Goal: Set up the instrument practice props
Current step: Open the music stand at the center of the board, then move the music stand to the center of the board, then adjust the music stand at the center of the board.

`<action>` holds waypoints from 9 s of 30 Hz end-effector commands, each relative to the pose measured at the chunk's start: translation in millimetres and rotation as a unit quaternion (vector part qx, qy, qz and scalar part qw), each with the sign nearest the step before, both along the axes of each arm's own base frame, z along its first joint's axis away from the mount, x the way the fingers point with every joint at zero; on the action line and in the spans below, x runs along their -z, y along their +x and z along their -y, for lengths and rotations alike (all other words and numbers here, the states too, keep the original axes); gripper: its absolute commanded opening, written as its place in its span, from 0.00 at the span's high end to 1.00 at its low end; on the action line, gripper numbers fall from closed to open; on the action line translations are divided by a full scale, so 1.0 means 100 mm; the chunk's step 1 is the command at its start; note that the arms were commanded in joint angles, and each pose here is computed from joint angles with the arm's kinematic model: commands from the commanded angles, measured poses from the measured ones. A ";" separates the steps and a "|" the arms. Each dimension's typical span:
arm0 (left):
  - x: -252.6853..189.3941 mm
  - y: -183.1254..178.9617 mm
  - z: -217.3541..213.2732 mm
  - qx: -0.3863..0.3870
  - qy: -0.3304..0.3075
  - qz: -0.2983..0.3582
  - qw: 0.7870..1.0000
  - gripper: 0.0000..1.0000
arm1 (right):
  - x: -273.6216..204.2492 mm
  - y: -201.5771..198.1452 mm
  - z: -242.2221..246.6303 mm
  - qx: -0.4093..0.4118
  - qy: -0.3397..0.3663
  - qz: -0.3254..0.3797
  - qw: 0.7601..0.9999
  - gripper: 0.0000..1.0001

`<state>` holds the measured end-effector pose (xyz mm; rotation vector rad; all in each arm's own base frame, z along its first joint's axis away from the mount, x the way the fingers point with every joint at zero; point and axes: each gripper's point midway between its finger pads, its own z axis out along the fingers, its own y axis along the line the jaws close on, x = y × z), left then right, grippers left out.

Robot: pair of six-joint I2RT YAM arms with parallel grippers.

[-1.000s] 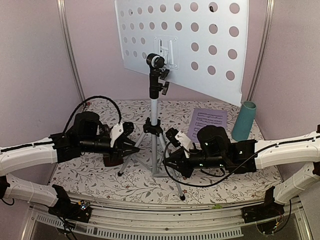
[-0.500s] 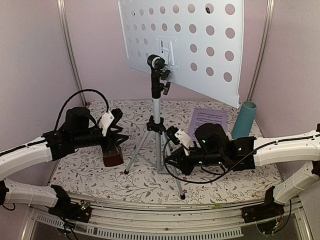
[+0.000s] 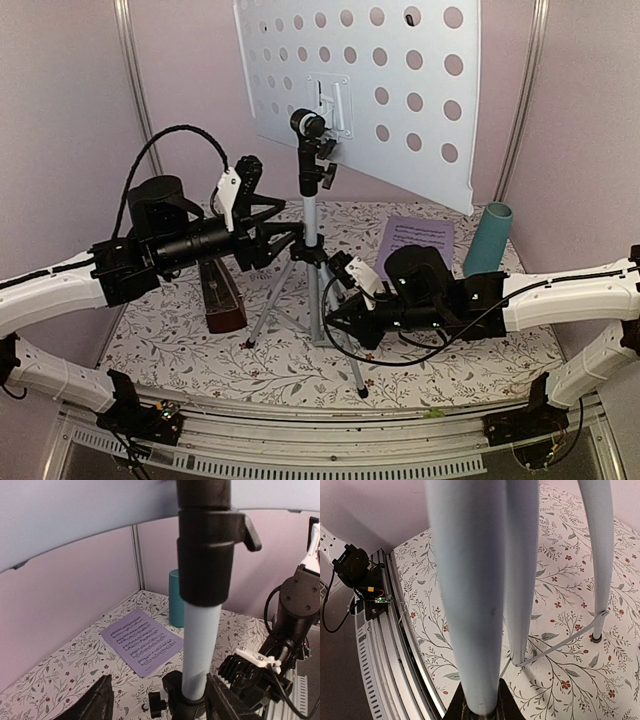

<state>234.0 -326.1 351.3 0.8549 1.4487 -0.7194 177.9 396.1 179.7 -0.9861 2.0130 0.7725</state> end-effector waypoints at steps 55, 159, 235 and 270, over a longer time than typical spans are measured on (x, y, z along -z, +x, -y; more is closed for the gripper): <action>-0.15 -0.01 0.70 0.049 -0.018 0.017 0.998 1.00 | 0.84 -0.18 0.51 0.086 -0.005 -0.045 0.995 0.27; -0.36 0.82 1.07 -0.165 0.027 0.073 0.983 1.00 | 0.92 0.78 1.41 0.289 -0.093 -0.020 0.953 0.57; -0.51 0.56 0.54 -0.151 -0.065 -0.020 0.986 0.23 | -1.19 1.06 1.18 0.229 0.169 0.082 0.955 0.00; -0.21 0.66 -0.29 -0.167 -0.087 -0.066 0.980 0.26 | -1.78 1.62 0.49 0.421 0.153 0.206 0.870 0.21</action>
